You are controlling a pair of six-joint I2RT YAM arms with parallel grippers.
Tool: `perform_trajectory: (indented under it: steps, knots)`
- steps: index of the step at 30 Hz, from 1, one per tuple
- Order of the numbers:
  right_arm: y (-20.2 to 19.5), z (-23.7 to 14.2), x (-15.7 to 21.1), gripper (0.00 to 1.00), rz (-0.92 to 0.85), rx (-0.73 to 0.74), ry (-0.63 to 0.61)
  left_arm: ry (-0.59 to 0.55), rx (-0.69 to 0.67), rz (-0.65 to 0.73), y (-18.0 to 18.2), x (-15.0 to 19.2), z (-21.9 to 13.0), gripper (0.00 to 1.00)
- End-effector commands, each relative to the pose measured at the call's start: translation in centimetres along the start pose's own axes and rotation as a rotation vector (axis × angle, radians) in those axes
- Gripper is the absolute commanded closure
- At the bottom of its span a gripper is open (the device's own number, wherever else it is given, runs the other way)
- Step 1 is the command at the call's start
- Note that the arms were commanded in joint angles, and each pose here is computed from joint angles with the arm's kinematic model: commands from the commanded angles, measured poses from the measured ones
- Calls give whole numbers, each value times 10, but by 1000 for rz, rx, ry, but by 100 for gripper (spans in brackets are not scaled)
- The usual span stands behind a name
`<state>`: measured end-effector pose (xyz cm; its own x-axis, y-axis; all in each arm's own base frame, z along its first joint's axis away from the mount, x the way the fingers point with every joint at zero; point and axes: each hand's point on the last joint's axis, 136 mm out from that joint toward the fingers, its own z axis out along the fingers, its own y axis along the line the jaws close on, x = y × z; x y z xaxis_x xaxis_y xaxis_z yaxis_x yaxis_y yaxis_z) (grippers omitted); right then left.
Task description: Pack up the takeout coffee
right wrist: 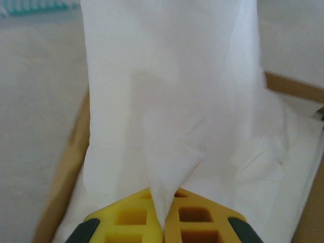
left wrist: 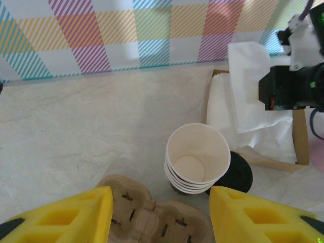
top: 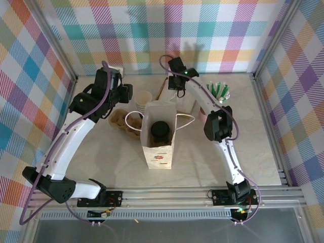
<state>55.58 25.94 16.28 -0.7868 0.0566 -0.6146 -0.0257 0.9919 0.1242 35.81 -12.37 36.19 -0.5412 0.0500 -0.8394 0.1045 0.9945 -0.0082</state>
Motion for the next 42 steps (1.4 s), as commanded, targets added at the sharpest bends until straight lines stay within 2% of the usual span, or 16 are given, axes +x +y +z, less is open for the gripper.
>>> perform_trajectory:
  steps: [1,2,7,12,16,20,23,26,29,31,37,42]
  knots:
    - [17,-74,-60,97,0,-118,-187,-81,10,-25,4,-17,-13,47]
    - [19,-85,-66,100,-1,-133,-209,-96,15,-30,4,-20,-16,47]
    - [43,-150,-97,100,-36,-304,-332,-166,96,-48,-5,-36,-33,45]
    - [98,-249,-107,100,-197,-712,-491,-253,201,-71,-16,-57,-62,36]
    - [124,-311,-74,100,-384,-933,-576,-334,296,-39,-26,-72,-90,25]
    - [133,-359,-24,100,-559,-1118,-691,-399,547,-18,-54,-84,-124,11]
    - [134,-392,21,100,-678,-1227,-855,-371,698,-80,-66,-83,-135,8]
    - [133,-402,65,100,-770,-1266,-850,-356,862,-117,-79,-79,-149,6]
    - [132,-412,101,100,-819,-1325,-762,-366,922,-138,-79,-71,-163,3]
    - [130,-419,120,100,-864,-1334,-777,-365,922,-155,-75,-66,-164,2]
    - [125,-420,152,100,-855,-1387,-754,-314,924,-132,-65,-46,-165,2]
    - [120,-421,159,100,-843,-1401,-742,-258,1075,-105,-77,-38,-178,4]
